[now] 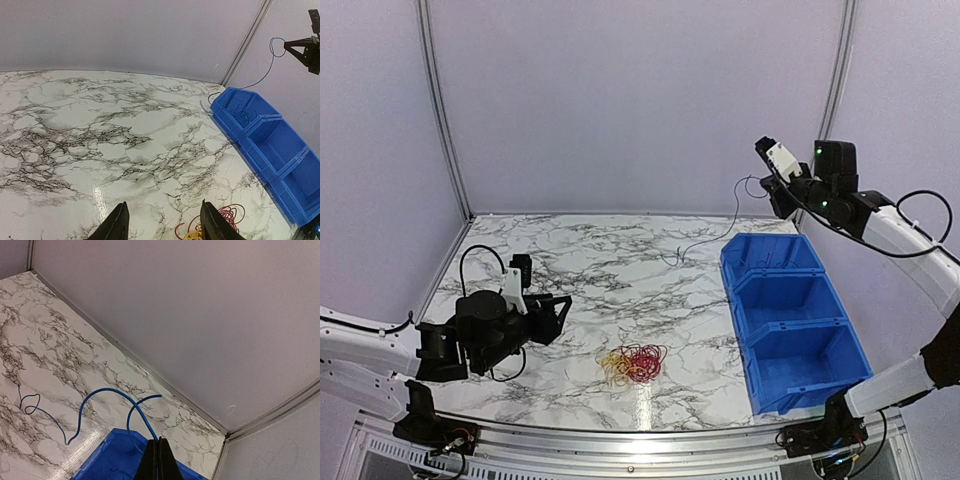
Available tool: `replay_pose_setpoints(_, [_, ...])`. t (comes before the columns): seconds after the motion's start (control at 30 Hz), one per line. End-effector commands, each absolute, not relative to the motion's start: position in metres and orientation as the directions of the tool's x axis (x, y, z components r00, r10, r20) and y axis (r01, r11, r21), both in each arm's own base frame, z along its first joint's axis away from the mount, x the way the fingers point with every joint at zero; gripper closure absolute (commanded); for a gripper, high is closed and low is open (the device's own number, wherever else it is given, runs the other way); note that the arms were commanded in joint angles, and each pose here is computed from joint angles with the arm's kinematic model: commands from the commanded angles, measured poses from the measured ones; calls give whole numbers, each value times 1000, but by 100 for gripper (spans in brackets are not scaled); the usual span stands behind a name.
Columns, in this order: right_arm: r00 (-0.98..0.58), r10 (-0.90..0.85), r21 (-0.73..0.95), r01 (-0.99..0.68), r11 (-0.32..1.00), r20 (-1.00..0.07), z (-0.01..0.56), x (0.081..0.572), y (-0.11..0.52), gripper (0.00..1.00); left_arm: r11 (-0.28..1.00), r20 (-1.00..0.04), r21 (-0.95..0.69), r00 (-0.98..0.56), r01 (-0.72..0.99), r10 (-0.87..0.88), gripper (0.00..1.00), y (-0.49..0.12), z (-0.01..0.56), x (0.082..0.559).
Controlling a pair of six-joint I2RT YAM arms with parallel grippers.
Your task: Untangle the cables
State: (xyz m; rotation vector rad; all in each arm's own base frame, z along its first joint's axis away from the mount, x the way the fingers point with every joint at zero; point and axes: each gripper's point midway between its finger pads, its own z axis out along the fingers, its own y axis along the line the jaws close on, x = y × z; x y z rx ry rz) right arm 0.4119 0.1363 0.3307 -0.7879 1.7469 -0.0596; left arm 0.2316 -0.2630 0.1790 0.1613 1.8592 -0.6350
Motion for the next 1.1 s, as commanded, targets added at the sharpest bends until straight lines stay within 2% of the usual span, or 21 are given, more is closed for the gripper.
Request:
replay_pose_setpoints(0.0, [-69,-493,-435,-377,818,-867,374,415,108,100,840,-901,-363,-380,404,-207,50,-267,187,234])
replay_pose_setpoints(0.3, [-151,-508,-457,-279,845,-848,351,434,57,100,844,-893,-373,-398,386,-213,50,-266,175,234])
replay_pose_setpoints(0.47, [-290,-554,-461,-334,823,-780,272,444,44,100,845,-886,-383,-407,372,-223,50,-261,168,233])
replay_pose_setpoints(0.63, [-443,-563,-372,-447,814,-698,193,445,46,100,851,-879,-394,-413,346,-239,49,-252,159,231])
replay_pose_setpoints(0.67, [-462,-557,-354,-456,816,-690,186,445,47,97,853,-878,-394,-415,343,-239,49,-251,158,231])
replay_pose_setpoints(0.77, [-498,-525,-306,-456,836,-691,186,446,49,69,854,-877,-392,-420,341,-235,49,-250,154,230])
replay_pose_setpoints(0.83, [-475,-503,-288,-454,843,-722,203,444,54,60,856,-877,-390,-422,341,-231,48,-250,152,230])
replay_pose_setpoints(0.9, [-436,-483,-282,-449,848,-759,225,442,58,57,859,-877,-383,-424,339,-224,48,-250,149,230])
replay_pose_setpoints(1.07, [-377,-452,-252,-472,845,-808,260,429,71,55,866,-878,-367,-434,338,-203,46,-253,142,231])
